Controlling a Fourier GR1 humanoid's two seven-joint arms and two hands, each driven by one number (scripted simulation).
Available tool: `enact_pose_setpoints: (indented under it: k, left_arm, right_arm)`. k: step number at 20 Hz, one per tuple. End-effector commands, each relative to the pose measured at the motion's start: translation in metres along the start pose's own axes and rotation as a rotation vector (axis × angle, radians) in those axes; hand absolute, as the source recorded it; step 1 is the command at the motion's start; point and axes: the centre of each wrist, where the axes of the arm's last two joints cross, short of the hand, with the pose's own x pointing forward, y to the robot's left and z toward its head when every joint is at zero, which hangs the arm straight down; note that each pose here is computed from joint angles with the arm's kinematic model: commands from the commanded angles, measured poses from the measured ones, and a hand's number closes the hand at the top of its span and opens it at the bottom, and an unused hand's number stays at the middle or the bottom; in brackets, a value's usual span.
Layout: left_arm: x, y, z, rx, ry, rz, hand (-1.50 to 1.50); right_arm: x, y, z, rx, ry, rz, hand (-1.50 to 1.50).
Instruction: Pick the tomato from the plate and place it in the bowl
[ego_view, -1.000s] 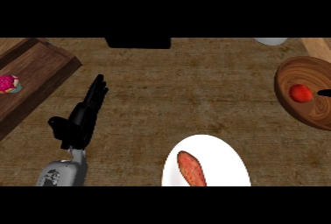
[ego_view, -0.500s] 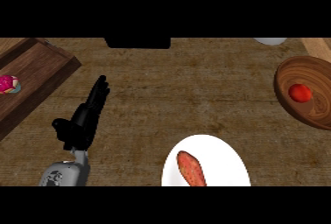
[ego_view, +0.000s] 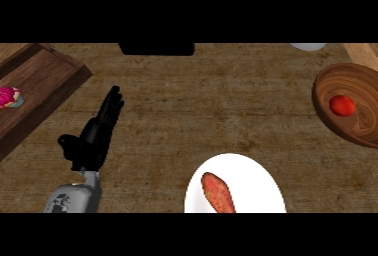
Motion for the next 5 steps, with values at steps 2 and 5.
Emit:
enact_pose_setpoints:
  k: [2,5]
  left_arm:
    - [-0.01,0.004,-0.002,0.023,0.022,-0.003,0.0]
    - [-0.005,0.01,-0.009,0.001,0.014,0.0,0.0]
  right_arm:
    - [-0.018,-0.007,0.027,0.126,-0.107,-0.107,-1.5]
    - [-0.017,-0.013,0.034,0.121,-0.096,-0.092,-1.5]
